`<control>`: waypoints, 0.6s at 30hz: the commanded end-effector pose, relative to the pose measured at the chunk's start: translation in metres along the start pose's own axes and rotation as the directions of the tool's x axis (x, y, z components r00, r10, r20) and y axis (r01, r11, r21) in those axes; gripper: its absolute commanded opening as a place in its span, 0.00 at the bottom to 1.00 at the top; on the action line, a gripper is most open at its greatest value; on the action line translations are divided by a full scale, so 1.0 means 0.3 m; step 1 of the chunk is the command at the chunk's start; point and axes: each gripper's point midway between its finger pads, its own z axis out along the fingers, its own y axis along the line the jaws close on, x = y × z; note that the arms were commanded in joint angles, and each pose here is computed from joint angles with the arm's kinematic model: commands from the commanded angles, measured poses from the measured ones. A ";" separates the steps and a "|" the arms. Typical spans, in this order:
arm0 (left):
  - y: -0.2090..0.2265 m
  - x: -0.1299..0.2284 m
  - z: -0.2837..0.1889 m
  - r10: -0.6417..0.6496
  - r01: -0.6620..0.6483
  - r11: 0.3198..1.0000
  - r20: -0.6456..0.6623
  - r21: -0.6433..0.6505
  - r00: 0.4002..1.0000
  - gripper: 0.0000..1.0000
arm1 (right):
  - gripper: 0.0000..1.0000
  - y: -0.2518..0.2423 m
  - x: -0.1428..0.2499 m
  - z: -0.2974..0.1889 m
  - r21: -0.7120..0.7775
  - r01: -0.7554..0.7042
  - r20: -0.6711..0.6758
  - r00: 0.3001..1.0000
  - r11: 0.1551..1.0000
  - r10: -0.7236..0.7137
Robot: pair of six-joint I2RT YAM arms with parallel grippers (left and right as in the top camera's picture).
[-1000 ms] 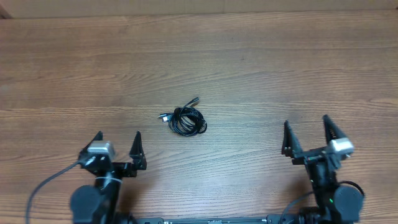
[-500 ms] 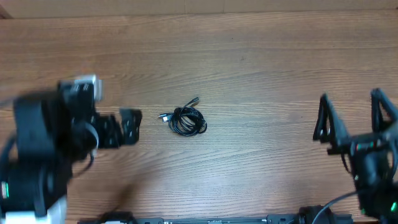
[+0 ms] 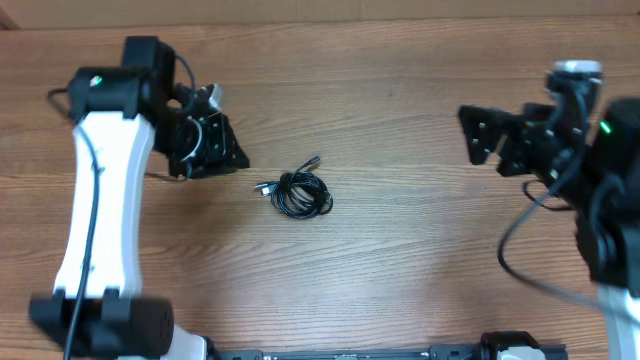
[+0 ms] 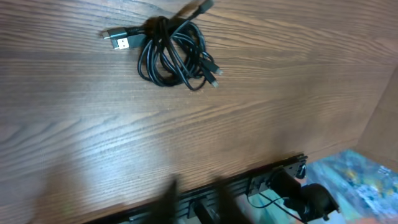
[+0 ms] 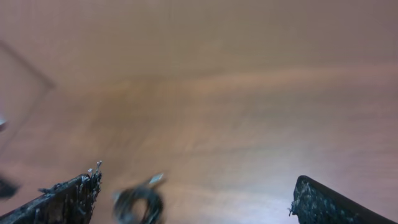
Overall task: Untangle cables
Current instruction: 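Move the left gripper down onto the black cable coil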
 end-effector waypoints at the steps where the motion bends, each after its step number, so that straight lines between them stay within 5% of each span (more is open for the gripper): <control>1: -0.009 -0.042 0.082 -0.015 0.016 1.000 -0.072 0.022 0.997 0.04 | 1.00 0.089 0.047 0.070 -0.193 -0.063 -0.127 0.991 0.979 0.039; 8: -0.020 -0.019 0.286 -0.002 -0.013 0.998 -0.254 -0.055 0.967 0.04 | 0.82 0.119 0.192 0.232 -0.319 -0.279 -0.417 0.899 0.906 0.130; 10: -0.025 -0.002 0.341 0.015 -0.043 0.995 -0.298 -0.089 0.955 0.18 | 0.75 0.100 0.238 0.283 -0.297 -0.337 -0.489 0.857 0.893 0.161; 13: -0.020 0.020 0.402 0.031 -0.086 0.986 -0.345 -0.146 0.938 0.58 | 0.66 0.066 0.297 0.349 -0.248 -0.393 -0.564 0.802 0.886 0.198; 18: 0.004 0.041 0.480 -0.028 -0.077 0.962 -0.379 -0.261 0.925 0.64 | 0.62 0.023 0.386 0.423 -0.172 -0.462 -0.657 0.712 0.870 0.248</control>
